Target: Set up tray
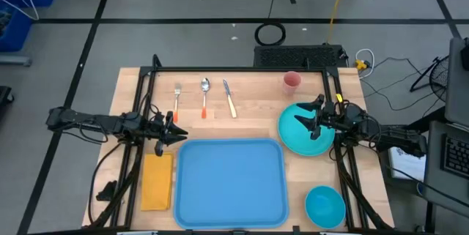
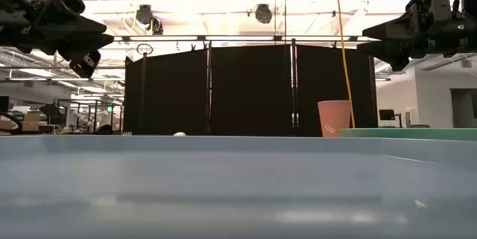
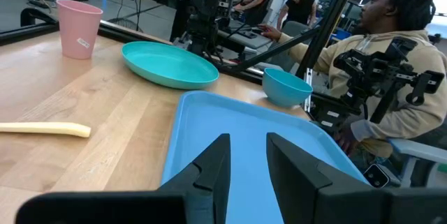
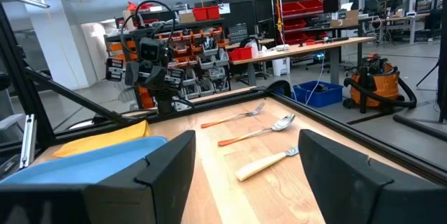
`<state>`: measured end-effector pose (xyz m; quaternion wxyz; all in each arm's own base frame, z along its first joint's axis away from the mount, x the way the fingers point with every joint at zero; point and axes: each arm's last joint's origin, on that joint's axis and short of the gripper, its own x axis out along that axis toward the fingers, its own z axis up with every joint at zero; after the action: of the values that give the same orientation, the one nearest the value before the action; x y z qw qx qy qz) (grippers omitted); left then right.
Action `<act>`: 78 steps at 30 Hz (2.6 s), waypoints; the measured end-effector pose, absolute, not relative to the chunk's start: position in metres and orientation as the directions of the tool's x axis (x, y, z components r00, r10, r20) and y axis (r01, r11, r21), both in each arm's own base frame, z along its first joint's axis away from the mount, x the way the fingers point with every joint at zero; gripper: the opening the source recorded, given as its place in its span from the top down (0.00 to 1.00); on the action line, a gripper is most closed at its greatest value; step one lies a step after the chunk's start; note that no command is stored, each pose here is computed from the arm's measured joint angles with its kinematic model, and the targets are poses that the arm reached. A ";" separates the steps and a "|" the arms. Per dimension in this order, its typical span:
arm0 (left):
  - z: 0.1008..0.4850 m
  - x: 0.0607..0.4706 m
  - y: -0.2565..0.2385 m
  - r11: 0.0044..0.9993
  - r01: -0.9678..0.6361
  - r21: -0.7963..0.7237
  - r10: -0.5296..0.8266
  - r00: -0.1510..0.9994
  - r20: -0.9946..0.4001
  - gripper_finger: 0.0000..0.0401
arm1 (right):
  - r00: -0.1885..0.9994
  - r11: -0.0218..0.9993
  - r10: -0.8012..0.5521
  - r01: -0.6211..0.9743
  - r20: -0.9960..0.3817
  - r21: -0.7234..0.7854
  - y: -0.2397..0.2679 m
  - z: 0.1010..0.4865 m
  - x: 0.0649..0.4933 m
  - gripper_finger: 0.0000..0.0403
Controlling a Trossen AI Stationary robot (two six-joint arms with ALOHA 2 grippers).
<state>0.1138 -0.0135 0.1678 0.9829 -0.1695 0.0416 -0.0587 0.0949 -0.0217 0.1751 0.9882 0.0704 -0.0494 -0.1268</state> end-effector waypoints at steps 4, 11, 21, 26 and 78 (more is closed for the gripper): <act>0.168 0.114 -0.013 0.936 0.101 -0.338 -0.129 0.990 -0.062 0.76 | 0.963 0.958 -0.258 0.244 0.080 0.151 -0.022 0.175 0.095 0.39; 0.168 0.114 -0.013 0.936 0.101 -0.338 -0.129 0.990 -0.062 0.76 | 0.963 0.958 -0.258 0.244 0.080 0.152 -0.022 0.175 0.095 0.39; 0.168 0.114 -0.013 0.936 0.101 -0.338 -0.129 0.990 -0.062 0.76 | 0.963 0.958 -0.258 0.244 0.080 0.152 -0.022 0.175 0.095 0.39; 0.168 0.114 -0.013 0.936 0.101 -0.338 -0.129 0.990 -0.062 0.76 | 0.963 0.958 -0.258 0.244 0.079 0.152 -0.022 0.175 0.095 0.39; 0.170 0.114 -0.009 0.951 -0.045 -0.305 0.035 0.999 -0.037 0.76 | 0.963 0.958 -0.257 0.243 0.081 0.155 -0.022 0.175 0.095 0.39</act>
<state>0.1142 -0.0087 0.1702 0.9876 -0.1550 0.0155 0.0201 0.0949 -0.0217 0.1752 0.9881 0.0722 -0.0502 -0.1266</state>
